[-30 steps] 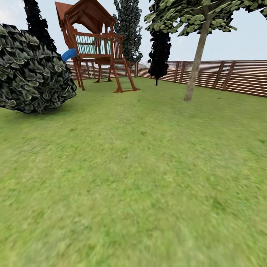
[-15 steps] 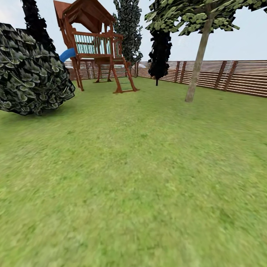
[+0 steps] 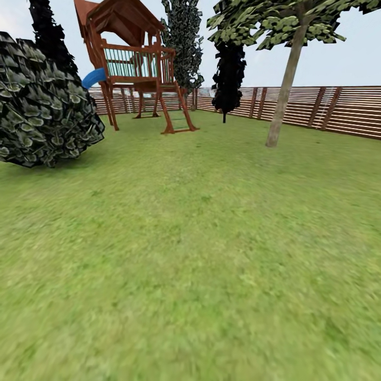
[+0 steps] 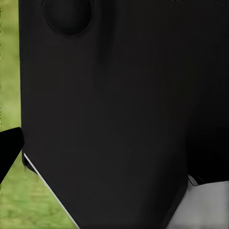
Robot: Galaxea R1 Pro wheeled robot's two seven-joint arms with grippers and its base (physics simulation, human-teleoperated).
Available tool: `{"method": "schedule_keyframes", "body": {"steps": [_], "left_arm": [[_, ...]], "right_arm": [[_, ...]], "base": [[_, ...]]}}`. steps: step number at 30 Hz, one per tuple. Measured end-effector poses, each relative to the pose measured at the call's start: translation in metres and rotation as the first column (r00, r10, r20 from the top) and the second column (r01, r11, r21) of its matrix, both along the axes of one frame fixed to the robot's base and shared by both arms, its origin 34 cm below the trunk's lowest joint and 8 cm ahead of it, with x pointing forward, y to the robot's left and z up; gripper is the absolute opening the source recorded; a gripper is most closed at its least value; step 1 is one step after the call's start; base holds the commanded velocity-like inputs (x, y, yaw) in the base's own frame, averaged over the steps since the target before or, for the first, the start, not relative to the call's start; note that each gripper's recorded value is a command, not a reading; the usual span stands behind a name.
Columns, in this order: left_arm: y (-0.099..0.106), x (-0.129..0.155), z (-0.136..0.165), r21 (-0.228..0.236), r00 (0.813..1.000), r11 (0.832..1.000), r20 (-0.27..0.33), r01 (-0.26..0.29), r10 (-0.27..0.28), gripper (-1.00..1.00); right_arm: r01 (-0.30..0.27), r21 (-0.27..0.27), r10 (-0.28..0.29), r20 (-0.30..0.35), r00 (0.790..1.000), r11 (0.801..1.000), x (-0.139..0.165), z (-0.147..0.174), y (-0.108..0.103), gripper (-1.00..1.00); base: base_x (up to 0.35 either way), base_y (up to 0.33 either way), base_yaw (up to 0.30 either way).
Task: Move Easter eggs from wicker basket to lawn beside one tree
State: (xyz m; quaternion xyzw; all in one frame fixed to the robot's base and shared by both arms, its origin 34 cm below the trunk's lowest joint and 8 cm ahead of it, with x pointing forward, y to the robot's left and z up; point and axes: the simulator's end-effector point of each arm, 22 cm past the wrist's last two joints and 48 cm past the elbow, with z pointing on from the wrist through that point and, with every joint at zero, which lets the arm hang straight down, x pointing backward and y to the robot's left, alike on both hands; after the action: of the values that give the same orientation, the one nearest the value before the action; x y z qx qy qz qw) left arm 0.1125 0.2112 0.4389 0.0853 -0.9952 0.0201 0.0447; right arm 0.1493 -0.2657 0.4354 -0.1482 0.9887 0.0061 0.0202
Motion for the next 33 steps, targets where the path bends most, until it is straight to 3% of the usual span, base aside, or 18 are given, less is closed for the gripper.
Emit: {"method": "schedule_keyframes", "body": {"steps": [33], "left_arm": [[-0.0002,-0.0002,0.0000,-0.001,1.000,1.000,0.000,0.002,-0.002,1.00]], "right_arm": [[0.000,0.000,0.000,0.000,1.000,1.000,0.0000,0.0000,-0.0001,1.00]], "base": [[0.339,0.000,0.000]]}}
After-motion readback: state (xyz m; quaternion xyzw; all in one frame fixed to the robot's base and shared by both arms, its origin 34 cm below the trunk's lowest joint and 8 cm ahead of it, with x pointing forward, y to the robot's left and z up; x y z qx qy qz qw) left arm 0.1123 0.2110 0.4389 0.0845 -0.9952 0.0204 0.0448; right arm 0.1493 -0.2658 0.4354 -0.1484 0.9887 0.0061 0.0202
